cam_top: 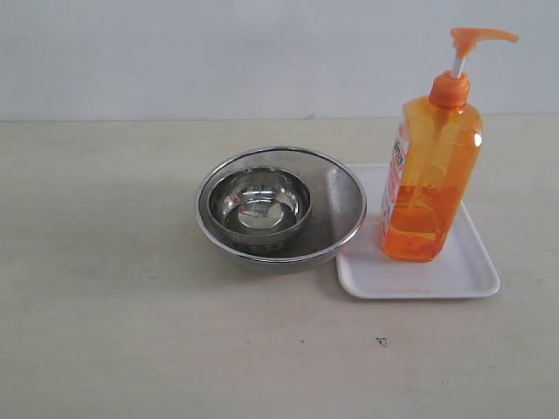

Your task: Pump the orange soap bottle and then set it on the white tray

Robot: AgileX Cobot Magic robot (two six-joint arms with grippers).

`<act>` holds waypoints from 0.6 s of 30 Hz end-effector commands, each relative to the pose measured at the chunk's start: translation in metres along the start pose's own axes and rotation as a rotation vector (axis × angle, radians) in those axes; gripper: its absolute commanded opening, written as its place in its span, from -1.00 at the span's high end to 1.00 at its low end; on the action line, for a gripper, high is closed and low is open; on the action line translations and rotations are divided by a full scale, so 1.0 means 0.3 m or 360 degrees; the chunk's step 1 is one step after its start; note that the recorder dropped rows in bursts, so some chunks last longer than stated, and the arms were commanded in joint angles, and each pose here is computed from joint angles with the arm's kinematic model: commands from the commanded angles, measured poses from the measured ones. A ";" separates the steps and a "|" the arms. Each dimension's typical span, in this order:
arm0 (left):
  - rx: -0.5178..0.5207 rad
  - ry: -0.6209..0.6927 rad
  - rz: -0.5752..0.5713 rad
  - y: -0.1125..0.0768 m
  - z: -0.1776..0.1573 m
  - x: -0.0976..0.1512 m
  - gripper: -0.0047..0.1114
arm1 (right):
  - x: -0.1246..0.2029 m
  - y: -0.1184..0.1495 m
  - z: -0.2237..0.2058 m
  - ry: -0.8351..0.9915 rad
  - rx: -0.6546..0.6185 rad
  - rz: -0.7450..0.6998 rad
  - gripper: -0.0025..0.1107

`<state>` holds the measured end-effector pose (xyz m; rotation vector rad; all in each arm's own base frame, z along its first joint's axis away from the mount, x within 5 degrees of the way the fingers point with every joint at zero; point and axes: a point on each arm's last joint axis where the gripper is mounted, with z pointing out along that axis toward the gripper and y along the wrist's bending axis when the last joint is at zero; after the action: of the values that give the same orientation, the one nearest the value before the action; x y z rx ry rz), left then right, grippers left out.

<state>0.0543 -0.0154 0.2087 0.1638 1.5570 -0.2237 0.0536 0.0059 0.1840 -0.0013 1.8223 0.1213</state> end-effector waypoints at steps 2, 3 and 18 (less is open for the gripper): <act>0.0036 0.0082 -0.0335 -0.008 0.000 0.023 0.84 | 0.002 -0.001 0.000 -0.0009 0.0004 -0.0010 0.96; 0.0042 0.0096 -0.0422 -0.010 0.000 0.026 0.84 | 0.002 -0.001 0.000 -0.0009 0.0004 -0.0010 0.96; -0.0081 0.0186 -0.0084 0.014 -0.002 0.044 0.84 | 0.002 -0.001 0.000 -0.0009 0.0004 -0.0010 0.96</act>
<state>0.0541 -0.0140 0.1938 -0.0132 1.7204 -0.3563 0.0537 0.0059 0.1825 -0.0012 1.8268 0.1212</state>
